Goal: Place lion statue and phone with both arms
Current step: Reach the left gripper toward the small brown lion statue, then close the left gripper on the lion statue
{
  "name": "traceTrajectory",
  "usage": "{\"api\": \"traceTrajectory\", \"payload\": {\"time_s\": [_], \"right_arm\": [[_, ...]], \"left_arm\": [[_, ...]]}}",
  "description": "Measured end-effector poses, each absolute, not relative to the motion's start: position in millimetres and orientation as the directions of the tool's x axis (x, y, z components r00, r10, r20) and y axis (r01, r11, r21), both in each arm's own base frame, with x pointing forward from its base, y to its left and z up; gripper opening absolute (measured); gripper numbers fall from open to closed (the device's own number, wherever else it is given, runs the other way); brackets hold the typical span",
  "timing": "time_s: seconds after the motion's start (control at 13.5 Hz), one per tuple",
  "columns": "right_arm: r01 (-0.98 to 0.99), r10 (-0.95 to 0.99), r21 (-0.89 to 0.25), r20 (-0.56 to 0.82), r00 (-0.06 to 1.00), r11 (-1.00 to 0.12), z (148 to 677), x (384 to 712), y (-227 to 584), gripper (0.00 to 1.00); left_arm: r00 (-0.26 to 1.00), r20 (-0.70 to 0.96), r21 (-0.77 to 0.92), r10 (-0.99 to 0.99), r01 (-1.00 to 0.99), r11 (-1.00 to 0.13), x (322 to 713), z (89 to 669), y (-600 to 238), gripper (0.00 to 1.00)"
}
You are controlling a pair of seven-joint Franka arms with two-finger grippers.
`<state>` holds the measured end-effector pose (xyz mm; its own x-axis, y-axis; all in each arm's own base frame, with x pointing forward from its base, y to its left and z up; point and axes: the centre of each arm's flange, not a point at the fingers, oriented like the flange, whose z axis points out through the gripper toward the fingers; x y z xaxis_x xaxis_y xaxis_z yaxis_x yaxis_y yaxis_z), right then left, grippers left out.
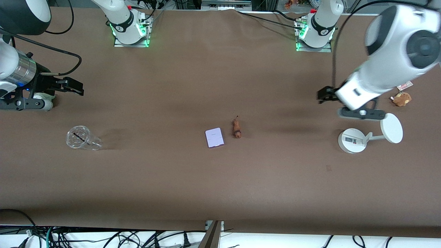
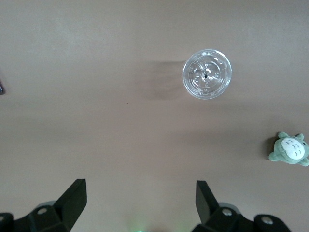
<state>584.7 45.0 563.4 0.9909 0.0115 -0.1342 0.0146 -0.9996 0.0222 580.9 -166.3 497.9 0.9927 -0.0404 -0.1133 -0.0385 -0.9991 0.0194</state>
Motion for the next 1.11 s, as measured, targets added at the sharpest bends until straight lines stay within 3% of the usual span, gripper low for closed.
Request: {"api": "traceTrajectory", "payload": {"time_s": [0.52,1.11], "right_arm": [[0.015,0.012,0.022,-0.134,0.991,-1.0,563,585,45,1.0],[0.019,0.016,0.022,-0.138,0.99,-1.0,561,586,48,1.0]], "left_arm": [[0.998,-0.015,0.093,0.055,0.056,-0.994,578,370,-344,1.0],[1.0,-0.014,0.132,-0.019,-0.017,-0.991,548,226,-423,1.0]]}}
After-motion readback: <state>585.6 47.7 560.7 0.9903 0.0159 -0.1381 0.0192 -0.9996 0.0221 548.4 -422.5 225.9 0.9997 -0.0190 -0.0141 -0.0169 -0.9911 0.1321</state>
